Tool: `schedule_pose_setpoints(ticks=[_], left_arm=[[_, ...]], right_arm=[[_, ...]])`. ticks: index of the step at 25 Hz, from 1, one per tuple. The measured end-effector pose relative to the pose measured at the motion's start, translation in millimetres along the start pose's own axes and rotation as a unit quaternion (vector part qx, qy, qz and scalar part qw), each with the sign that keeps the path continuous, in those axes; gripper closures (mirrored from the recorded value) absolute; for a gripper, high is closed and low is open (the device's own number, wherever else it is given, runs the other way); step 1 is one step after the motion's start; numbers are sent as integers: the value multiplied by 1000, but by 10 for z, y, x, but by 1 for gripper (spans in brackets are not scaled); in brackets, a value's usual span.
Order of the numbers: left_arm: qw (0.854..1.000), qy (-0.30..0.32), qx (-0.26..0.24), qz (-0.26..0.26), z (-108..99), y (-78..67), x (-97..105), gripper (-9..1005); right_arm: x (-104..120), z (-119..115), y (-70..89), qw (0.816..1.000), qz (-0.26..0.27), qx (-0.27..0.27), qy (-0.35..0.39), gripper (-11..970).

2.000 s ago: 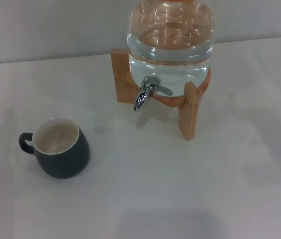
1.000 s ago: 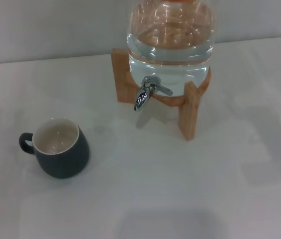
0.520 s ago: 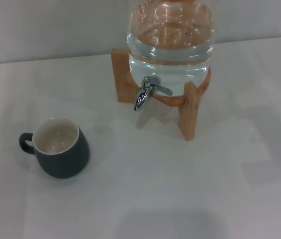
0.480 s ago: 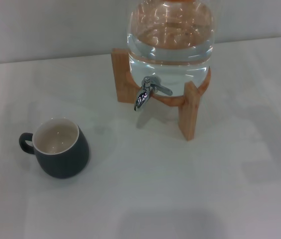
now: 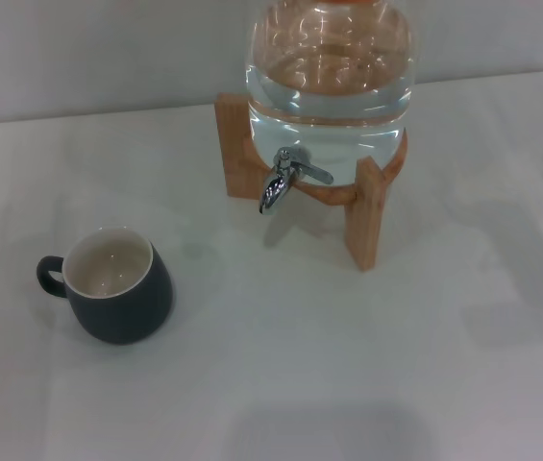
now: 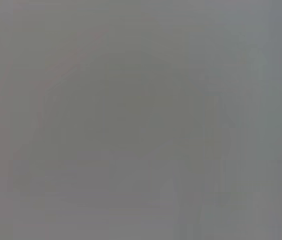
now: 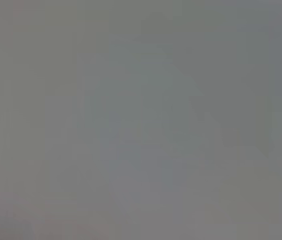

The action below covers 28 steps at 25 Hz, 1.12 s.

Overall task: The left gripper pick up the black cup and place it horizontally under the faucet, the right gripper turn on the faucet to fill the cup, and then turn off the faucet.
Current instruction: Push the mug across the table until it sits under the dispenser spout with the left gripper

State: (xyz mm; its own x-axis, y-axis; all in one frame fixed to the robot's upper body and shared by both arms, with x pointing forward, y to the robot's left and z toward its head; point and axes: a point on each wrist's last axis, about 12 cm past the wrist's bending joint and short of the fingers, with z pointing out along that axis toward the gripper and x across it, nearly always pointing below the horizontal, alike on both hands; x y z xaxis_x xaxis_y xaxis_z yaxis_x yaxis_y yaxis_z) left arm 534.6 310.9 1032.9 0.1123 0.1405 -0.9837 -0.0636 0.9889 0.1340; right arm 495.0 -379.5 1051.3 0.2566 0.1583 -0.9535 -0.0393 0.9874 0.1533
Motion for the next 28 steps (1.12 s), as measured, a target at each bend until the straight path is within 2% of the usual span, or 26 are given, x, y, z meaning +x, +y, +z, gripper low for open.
schedule_pose_setpoints(ticks=[5, 12, 22, 28], left_arm=[[1000, 4, 6, -19, -20, -19, 15, 130], [998, 19, 54, -28, -135, -202, 71, 131], [998, 28, 49, -27, -224, -178, 116, 134], [998, 37, 60, -2, -323, -203, 162, 134]], right_arm=[[0, 2, 1, 1000, 0, 0, 0, 115], [3, 5, 2, 1000, 0, 0, 1, 115], [6, 11, 3, 1000, 0, 0, 2, 115], [11, 11, 1, 1000, 0, 1, 5, 116]])
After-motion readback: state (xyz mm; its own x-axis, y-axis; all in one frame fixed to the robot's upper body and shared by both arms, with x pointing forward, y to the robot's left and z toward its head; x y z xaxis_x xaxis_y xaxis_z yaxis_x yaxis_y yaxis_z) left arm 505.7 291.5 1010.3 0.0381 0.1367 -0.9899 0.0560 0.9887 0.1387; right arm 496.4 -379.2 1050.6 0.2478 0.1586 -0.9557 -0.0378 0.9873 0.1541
